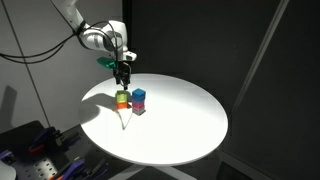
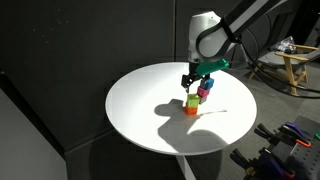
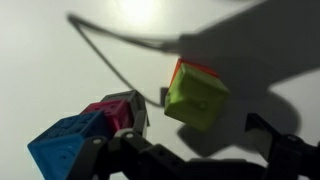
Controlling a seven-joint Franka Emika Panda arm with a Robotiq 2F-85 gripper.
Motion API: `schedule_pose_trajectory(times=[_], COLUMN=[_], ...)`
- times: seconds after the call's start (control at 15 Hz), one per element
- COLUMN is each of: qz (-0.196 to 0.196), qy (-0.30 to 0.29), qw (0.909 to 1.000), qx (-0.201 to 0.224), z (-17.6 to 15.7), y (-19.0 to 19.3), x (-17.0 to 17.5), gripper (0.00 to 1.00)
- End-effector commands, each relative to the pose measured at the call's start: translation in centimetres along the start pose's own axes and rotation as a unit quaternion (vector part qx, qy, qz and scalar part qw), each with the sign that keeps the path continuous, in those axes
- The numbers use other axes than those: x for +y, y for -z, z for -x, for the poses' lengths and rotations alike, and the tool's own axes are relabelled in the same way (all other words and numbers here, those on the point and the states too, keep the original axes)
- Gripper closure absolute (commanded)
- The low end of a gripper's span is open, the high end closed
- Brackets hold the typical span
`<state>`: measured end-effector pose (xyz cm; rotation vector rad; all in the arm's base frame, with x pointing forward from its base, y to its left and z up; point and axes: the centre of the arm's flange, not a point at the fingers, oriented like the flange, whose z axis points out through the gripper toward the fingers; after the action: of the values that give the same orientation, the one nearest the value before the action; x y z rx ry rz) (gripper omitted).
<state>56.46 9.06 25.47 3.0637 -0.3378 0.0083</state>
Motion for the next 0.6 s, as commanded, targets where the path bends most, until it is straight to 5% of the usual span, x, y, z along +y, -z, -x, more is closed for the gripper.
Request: schedule_pose_trajectory(times=[0.0,0.53], qz=[0.008,0.014], qy=[-0.031,-0.106], qw=[0.9995,0.9943], qx=[0.003,0.01], z=[-1.7,-3.1], y=[-0.6,-2.1], x=[-0.7,-1.2], gripper=[0.0,0.0])
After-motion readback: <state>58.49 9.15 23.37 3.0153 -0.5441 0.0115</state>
